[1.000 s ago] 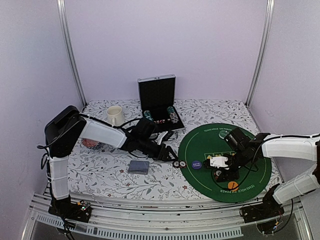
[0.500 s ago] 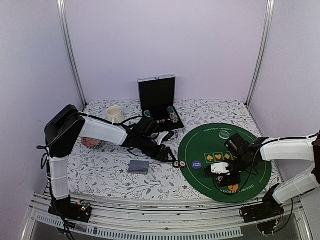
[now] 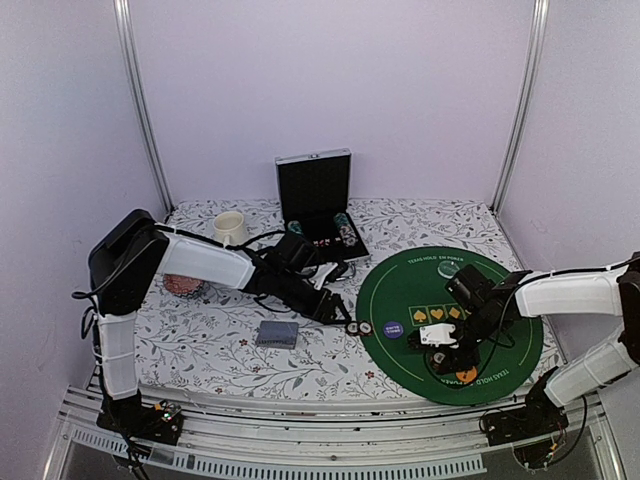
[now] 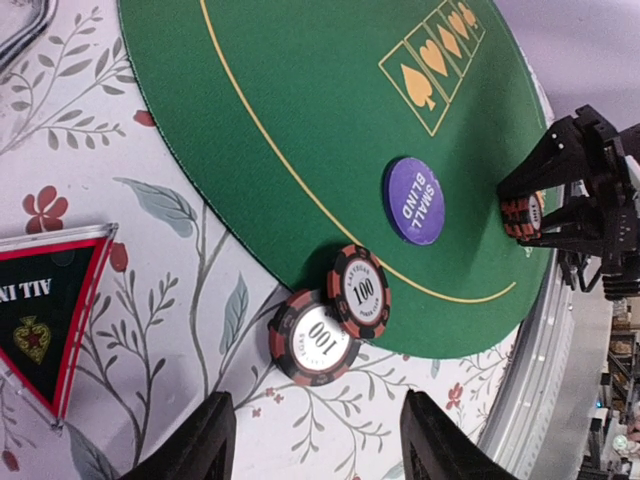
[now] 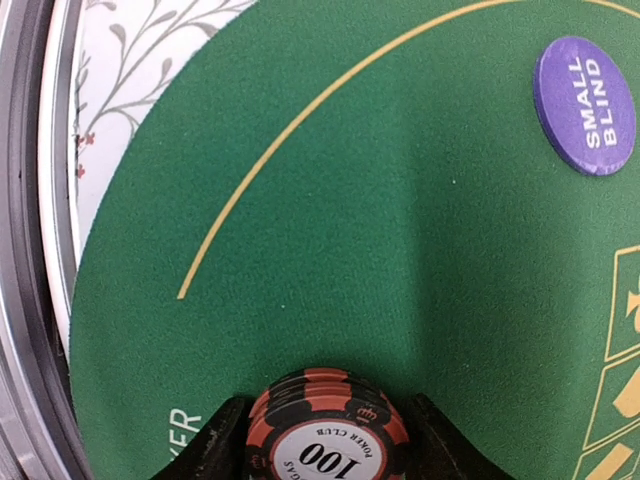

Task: Distribute texas hold em gaming equipment
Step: Place the poker chips pile in the big blind area.

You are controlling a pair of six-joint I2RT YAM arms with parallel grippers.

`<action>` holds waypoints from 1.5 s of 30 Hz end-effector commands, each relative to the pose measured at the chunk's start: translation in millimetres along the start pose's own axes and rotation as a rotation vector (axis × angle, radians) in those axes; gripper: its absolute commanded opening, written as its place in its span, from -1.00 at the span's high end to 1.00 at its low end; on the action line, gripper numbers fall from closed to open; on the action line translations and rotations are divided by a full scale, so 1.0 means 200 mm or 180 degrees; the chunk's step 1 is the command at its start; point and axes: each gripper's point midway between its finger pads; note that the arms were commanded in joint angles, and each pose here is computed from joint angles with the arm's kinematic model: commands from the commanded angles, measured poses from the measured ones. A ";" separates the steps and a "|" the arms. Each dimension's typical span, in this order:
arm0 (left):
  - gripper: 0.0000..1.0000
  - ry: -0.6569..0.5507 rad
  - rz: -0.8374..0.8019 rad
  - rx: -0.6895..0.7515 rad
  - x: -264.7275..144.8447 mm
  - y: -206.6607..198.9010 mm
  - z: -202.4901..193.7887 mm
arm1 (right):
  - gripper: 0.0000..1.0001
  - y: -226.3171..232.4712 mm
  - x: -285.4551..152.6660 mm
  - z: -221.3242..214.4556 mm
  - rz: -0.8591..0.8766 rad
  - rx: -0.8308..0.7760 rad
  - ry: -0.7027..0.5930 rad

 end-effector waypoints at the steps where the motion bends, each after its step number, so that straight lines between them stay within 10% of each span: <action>1: -0.16 -0.0073 0.0043 0.0088 -0.06 -0.02 0.05 | -0.18 -0.01 0.04 -0.08 -0.0039 0.0024 0.0232; 5: -0.16 -0.0073 0.0040 0.0083 -0.06 -0.02 0.05 | -1.00 -0.07 0.00 -0.05 -0.0242 -0.0008 0.0178; 13: -0.16 -0.0103 0.0057 0.0127 -0.09 -0.03 0.07 | -0.98 -0.12 -0.29 0.28 -0.0566 -0.0268 -0.0545; 20: -0.17 -0.0351 0.0081 0.0254 -0.24 -0.11 0.17 | -0.98 -0.34 -1.08 0.81 -0.1727 0.0288 -0.2788; 24: -0.17 -0.0456 0.0119 0.0280 -0.34 -0.12 0.19 | -0.98 -0.35 -1.26 0.91 -0.1460 0.0800 -0.3407; 34: -0.21 -0.0851 0.0409 0.0203 -0.67 -0.03 0.22 | -0.77 -0.52 -0.53 0.87 -0.0606 0.1920 -0.1820; 45: -0.25 -0.0960 0.0658 0.0058 -0.84 0.12 0.17 | -0.91 -0.38 0.07 0.86 -0.0157 0.1684 -0.0590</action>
Point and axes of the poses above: each gripper's point midway between its finger pads, its own x axis out along the fingers, its own y axis along the line the jaws close on, z = x × y, and after that the axes turned 7 degrees about x, right-handed
